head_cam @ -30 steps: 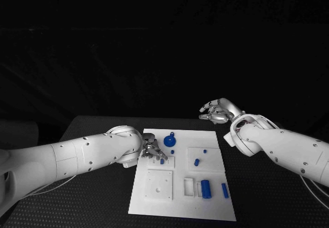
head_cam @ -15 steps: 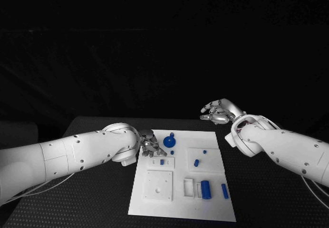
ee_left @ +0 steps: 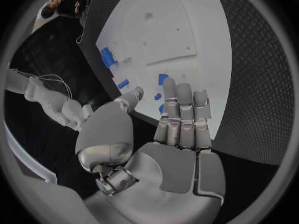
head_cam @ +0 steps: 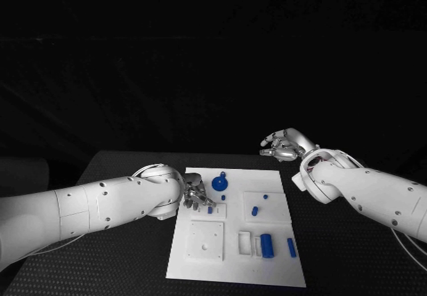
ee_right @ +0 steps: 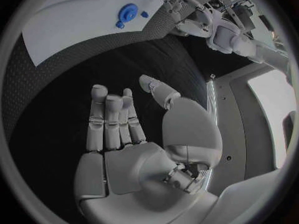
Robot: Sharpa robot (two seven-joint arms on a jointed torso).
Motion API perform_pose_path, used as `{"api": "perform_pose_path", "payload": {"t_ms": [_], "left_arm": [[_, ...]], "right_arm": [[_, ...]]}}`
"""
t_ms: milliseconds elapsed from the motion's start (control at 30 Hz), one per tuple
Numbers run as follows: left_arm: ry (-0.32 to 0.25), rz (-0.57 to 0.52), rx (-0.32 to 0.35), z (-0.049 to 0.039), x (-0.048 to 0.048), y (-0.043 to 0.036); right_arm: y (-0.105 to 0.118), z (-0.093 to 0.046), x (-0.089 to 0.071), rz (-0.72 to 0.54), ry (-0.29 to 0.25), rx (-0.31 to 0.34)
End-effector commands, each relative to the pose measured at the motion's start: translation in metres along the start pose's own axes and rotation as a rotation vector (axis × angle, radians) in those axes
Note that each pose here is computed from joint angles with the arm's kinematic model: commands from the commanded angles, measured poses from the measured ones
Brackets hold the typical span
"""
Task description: Assemble the parts on the task board
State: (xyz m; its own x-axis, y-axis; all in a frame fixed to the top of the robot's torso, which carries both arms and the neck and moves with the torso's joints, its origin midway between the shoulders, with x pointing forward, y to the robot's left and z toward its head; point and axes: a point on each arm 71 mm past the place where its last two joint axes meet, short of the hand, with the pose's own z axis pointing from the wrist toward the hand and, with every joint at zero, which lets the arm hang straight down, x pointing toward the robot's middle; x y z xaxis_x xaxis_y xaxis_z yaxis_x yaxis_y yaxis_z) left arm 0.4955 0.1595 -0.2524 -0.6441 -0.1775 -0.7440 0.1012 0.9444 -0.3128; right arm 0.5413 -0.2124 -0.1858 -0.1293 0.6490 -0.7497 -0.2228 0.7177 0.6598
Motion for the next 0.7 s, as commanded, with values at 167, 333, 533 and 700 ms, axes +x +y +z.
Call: {"api": "perform_pose_path", "payload": {"t_ms": [167, 333, 533, 700], "left_arm": [[0.013, 0.043, -0.009, 0.0045, 0.0099, -0.0016], [0.04, 0.036, -0.014, 0.008, 0.0153, -0.0003], [0.058, 0.018, -0.02, 0.0108, 0.0164, 0.0016], [0.074, 0.012, -0.014, 0.0129, 0.0187, -0.0006]], "right_arm": [[0.001, 0.0, 0.001, 0.002, 0.008, -0.007], [0.001, 0.0, 0.002, 0.003, 0.009, -0.008], [0.001, 0.0, 0.002, 0.002, 0.009, -0.007], [0.002, 0.0, 0.002, 0.003, 0.011, -0.009]]}}
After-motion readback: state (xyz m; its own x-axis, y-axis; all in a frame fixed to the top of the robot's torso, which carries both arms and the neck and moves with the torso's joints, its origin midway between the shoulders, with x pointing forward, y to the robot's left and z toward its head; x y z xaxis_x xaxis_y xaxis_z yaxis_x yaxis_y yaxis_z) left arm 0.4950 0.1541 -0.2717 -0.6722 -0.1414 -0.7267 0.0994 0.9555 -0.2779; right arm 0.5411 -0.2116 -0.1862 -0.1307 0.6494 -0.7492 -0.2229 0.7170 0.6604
